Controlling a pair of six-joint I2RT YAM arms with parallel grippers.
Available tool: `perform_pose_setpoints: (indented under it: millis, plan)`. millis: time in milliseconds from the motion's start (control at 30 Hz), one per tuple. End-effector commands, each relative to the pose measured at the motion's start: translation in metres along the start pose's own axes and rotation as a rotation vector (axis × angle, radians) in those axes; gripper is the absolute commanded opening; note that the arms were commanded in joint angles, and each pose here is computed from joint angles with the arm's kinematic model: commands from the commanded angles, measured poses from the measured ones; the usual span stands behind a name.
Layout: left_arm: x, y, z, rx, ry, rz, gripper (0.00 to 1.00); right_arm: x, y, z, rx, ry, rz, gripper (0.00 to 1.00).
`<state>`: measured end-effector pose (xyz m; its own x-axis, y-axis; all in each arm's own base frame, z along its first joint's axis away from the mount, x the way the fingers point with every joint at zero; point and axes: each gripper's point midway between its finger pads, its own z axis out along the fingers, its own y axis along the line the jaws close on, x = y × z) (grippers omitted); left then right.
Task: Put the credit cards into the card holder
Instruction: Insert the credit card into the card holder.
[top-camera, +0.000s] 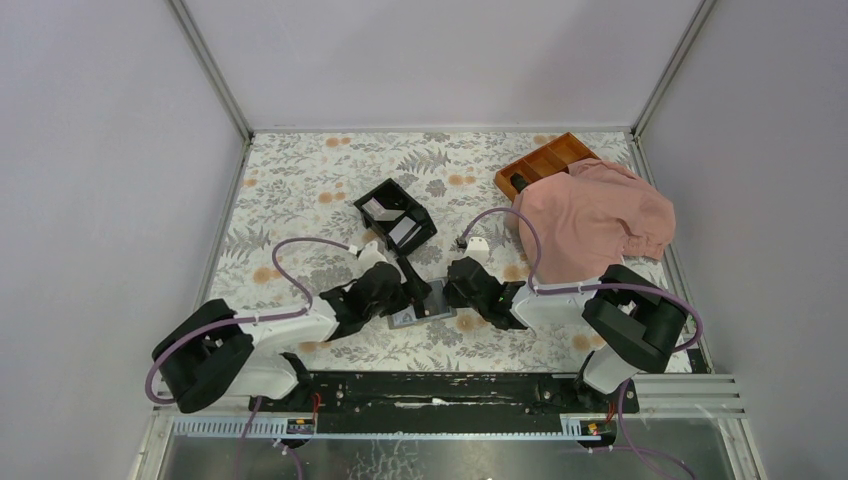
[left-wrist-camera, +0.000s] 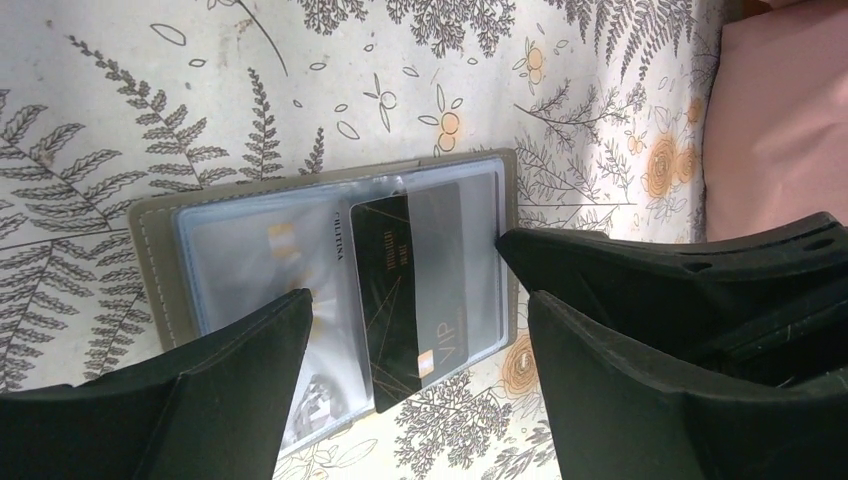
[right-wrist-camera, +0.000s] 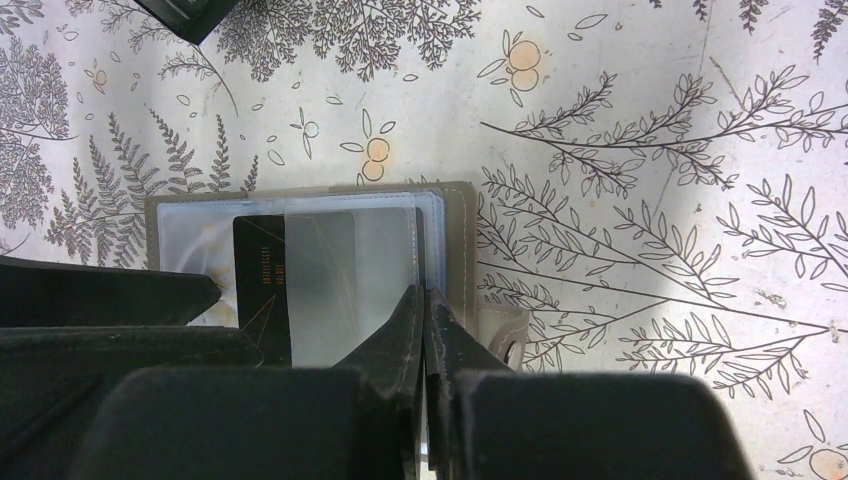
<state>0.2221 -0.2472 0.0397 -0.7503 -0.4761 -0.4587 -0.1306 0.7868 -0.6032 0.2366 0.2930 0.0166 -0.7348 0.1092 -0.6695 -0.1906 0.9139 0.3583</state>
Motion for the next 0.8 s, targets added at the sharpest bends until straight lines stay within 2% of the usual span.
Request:
perform_pose_setpoints:
  millis: [0, 233, 333, 400, 500, 567, 767]
  plan:
    - [0.011, 0.036, -0.006, -0.094, 0.034, 0.033, 0.87, 0.045, -0.045, -0.002, 0.142, 0.144, -0.080, 0.00]
    - [-0.006, 0.027, -0.024, -0.018, -0.052, -0.001, 0.81, 0.045, -0.044, -0.002, 0.139, 0.144, -0.080, 0.00]
    - [-0.015, 0.030, -0.033, -0.002, -0.106, -0.006, 0.73, 0.045, -0.044, -0.002, 0.136, 0.145, -0.080, 0.00]
    - [-0.019, 0.033, -0.037, 0.007, -0.132, -0.003, 0.64, 0.045, -0.043, -0.001, 0.134, 0.145, -0.081, 0.00]
    - [-0.021, 0.036, -0.039, 0.013, -0.148, 0.010, 0.39, 0.046, -0.044, -0.001, 0.135, 0.147, -0.081, 0.00]
    - [-0.020, 0.036, -0.038, 0.013, -0.142, 0.022, 0.27, 0.046, -0.043, 0.000, 0.133, 0.146, -0.082, 0.00]
    - [-0.012, 0.031, -0.030, 0.006, -0.094, 0.069, 0.04, 0.045, -0.042, 0.000, 0.129, 0.148, -0.084, 0.00]
